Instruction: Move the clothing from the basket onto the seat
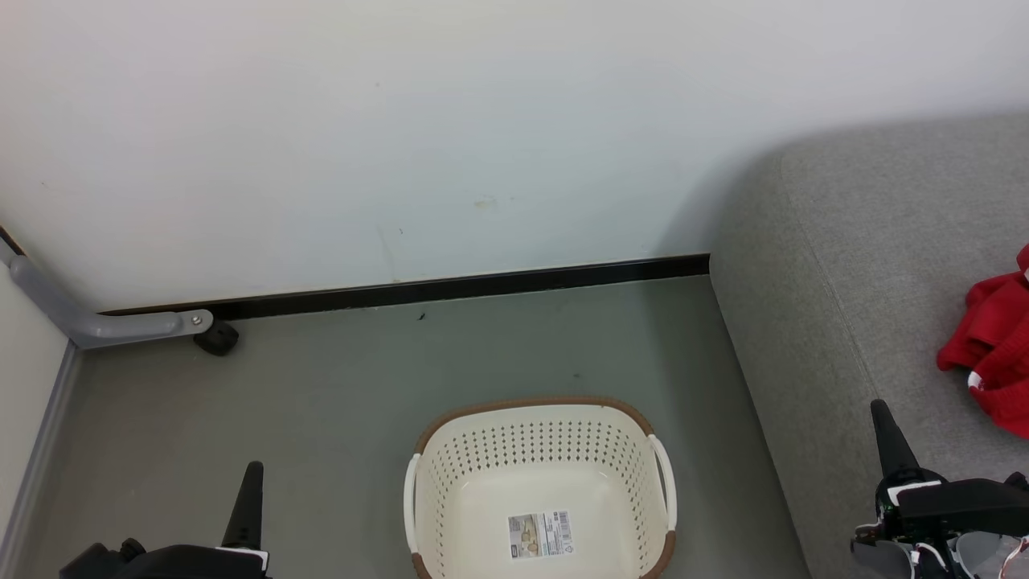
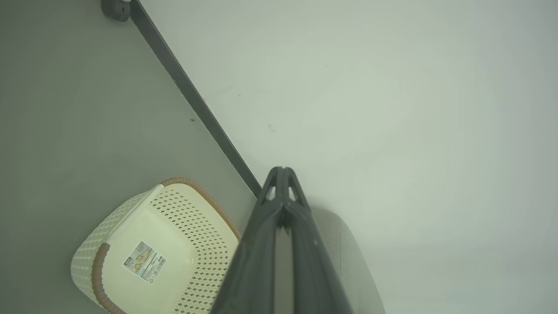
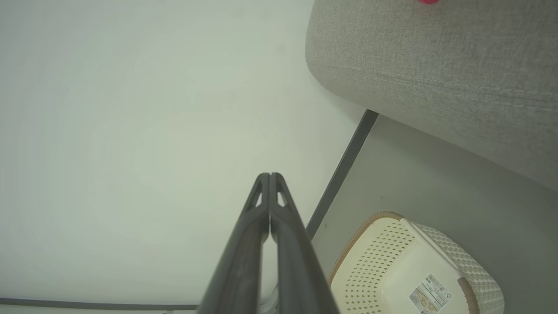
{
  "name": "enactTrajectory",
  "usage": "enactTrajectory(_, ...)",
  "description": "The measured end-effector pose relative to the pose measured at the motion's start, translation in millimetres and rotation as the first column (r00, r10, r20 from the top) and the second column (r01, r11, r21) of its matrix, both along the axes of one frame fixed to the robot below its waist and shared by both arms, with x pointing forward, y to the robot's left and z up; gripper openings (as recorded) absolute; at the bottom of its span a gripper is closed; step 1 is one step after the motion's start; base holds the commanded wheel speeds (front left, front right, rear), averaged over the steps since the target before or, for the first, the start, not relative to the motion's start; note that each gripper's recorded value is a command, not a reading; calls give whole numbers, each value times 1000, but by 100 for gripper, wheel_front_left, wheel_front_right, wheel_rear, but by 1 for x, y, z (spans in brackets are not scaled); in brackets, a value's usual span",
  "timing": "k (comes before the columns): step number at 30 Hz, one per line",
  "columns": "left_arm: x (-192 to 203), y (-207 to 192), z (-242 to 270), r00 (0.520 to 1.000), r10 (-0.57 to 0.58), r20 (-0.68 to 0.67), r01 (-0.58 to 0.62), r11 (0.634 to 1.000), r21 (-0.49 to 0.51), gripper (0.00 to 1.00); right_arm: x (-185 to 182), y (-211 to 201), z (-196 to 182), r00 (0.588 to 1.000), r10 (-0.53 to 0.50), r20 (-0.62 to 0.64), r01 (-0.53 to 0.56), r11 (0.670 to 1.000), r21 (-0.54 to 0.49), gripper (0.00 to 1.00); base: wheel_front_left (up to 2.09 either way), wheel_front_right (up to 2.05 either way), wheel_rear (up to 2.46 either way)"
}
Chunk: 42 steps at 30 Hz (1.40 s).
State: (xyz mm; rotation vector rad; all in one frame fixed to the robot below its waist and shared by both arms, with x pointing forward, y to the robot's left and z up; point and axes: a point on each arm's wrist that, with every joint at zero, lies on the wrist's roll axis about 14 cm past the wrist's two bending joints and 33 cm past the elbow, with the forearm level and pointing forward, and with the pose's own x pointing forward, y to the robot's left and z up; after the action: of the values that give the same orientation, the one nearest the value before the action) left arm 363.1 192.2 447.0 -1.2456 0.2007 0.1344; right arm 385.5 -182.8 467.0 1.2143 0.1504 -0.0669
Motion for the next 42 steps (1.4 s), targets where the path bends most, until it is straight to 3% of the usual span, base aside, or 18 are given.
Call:
enactTrajectory(11,6,-2,12,999,19,47,-12,989,-146,0,0,-11,8,999,-49,20,45,986,160,0,0,0,0)
enactTrajectory(22,11,-1,22,995,48,86,-22,958,-284,0,-1,-22,16,994,-95,47,75,945,320,0,0,0,0)
enactTrajectory(42,13,-1,26,993,59,105,-23,949,-315,0,-2,-23,17,993,-103,52,78,935,347,0,0,0,0)
